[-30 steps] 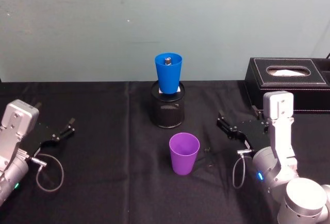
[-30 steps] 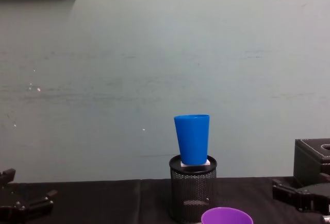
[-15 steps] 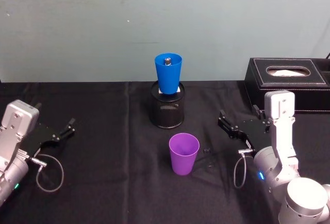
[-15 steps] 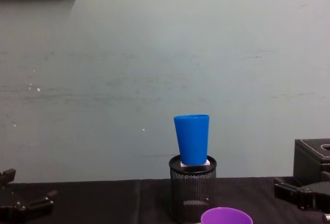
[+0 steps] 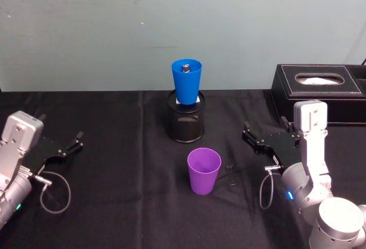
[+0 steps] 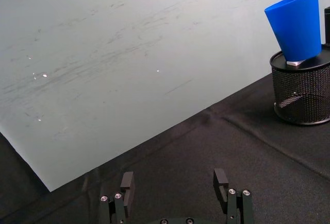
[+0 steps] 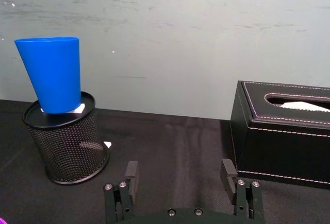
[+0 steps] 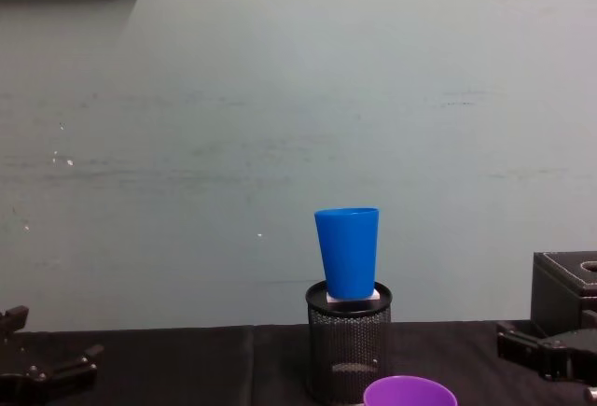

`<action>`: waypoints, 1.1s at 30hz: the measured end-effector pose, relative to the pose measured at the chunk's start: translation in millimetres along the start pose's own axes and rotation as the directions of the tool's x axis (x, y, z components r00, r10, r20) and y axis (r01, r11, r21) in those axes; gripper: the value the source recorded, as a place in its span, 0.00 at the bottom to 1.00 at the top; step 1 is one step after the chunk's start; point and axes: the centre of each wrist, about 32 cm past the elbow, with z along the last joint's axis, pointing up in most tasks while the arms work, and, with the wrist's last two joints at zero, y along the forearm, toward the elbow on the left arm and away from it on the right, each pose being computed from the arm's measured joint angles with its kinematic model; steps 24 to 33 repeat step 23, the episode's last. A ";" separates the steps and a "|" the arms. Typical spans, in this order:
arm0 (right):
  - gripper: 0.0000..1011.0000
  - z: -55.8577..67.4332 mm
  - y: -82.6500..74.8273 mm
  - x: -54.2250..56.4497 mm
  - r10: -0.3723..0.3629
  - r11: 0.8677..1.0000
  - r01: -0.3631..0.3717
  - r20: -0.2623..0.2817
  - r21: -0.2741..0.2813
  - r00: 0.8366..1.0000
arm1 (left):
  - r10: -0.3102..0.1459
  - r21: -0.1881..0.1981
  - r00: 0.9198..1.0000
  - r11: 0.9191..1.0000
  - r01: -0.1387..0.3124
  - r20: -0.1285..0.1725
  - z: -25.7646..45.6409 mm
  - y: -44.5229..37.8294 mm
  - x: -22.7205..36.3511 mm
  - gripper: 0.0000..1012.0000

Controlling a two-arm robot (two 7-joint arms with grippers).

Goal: Pick up one cup with a gripper and tap it against the other cup.

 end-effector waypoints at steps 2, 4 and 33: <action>0.99 0.1 0.0 0.1 0.000 1.000 0.000 0.000 0.000 1.000 | 0.000 0.000 1.000 1.000 0.000 0.000 0.0 0.0 0.0 0.99; 0.99 0.2 0.0 0.1 0.000 1.000 0.000 0.000 0.000 1.000 | 0.000 0.000 1.000 1.000 0.000 0.000 0.0 0.0 0.0 0.99; 0.99 0.2 0.0 0.2 0.000 1.000 0.000 0.001 0.000 1.000 | 0.000 0.000 1.000 1.000 0.000 0.000 0.0 0.0 0.0 0.99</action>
